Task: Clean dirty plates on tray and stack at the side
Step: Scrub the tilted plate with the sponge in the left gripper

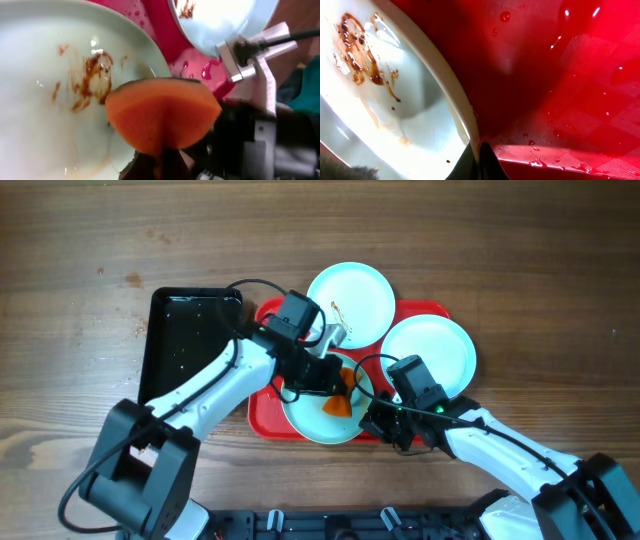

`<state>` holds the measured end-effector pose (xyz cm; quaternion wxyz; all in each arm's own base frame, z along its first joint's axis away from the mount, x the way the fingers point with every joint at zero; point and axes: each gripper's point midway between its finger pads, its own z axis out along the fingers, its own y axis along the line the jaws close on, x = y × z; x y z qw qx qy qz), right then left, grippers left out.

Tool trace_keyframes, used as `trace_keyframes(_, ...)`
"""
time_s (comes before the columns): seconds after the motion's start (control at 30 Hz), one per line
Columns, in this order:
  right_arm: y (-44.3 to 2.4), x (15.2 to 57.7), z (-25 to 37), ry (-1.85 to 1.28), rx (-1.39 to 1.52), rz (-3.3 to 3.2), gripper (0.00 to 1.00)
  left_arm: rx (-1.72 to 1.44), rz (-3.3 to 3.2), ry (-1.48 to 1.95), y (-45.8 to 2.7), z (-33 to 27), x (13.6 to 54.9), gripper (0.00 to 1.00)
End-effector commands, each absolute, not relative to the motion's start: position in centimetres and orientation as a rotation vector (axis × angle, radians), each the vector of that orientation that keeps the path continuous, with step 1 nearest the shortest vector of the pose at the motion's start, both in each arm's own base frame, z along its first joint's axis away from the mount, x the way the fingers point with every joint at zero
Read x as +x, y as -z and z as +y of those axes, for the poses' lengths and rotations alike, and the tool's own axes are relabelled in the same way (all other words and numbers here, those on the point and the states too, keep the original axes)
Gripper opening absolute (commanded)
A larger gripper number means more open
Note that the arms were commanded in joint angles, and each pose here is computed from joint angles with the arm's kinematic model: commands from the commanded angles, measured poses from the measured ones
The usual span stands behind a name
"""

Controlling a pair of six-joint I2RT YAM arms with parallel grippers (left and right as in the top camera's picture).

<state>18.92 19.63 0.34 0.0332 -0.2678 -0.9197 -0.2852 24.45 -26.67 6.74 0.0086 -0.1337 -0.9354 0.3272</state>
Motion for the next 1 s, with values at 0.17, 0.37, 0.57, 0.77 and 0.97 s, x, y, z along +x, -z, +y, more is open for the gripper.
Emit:
trace_keyframes(0.17,0.0,18.1,19.6,0.858,-0.821,-2.799,0.04,-0.115,-3.117,-0.608,1.2,-24.5,28.0,0.04)
trace_keyframes(0.37,0.2,17.7,19.4,0.831,-0.816,-2.796,0.04,-0.111,-3.304,-0.26,2.0,-20.8,30.4,0.04)
trace_keyframes(0.57,0.3,17.5,19.2,0.819,-0.811,-2.795,0.05,0.016,-3.354,0.221,2.1,-15.3,30.5,0.04)
trace_keyframes(0.77,0.3,17.5,19.2,0.817,-0.811,-2.796,0.04,-0.474,-3.041,-0.556,1.5,-24.2,25.5,0.04)
trace_keyframes(0.97,0.3,17.5,19.2,0.818,-0.806,-2.801,0.04,-0.762,-2.81,-0.927,-0.7,-30.7,20.8,0.04)
